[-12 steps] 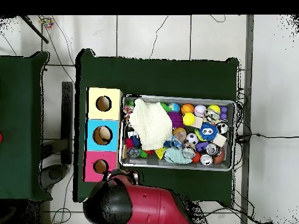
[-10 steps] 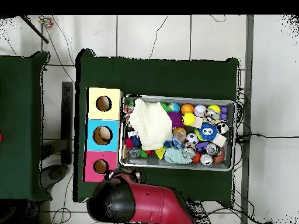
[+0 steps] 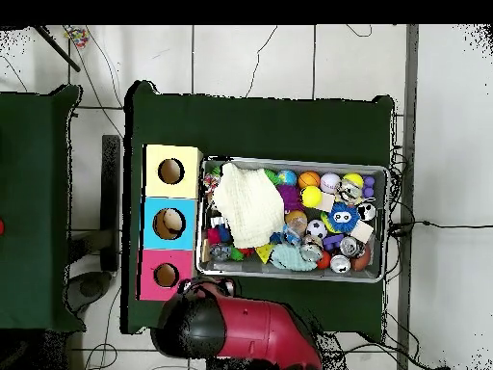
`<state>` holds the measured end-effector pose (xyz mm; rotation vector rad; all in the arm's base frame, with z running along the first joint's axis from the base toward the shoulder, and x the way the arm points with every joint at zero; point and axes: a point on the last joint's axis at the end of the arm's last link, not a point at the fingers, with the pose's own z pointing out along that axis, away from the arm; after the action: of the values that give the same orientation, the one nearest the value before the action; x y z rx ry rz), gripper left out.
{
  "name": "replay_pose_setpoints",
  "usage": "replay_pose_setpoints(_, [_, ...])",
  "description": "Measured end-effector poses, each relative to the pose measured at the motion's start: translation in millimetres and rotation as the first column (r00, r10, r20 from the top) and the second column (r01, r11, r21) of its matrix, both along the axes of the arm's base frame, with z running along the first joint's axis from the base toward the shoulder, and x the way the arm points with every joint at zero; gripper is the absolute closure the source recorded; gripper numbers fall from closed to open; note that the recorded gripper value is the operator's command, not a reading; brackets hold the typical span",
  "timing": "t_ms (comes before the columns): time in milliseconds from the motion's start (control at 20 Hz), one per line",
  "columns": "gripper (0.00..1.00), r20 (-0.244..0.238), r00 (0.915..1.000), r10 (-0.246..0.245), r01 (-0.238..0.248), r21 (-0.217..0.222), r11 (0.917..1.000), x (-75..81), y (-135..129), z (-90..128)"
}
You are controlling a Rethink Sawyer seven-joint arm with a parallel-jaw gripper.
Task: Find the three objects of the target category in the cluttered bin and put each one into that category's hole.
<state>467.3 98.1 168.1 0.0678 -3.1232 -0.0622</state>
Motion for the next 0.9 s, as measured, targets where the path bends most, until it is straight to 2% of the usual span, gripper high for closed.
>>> replay_pose_setpoints(200, [0.00,0.043,0.9991,0.007,-0.008,0.009,0.9999,7.9,3,-10])
replay_pose_setpoints(450, [0.00,0.083,0.9965,0.014,-0.018,0.042,0.9990,17.0,9,-23])
replay_pose_setpoints(700, [0.00,0.066,0.9975,0.025,-0.031,0.083,0.9961,14.4,16,-32])
replay_pose_setpoints(900, [0.00,0.038,0.9985,0.040,-0.044,0.116,0.9923,4.9,24,-37])
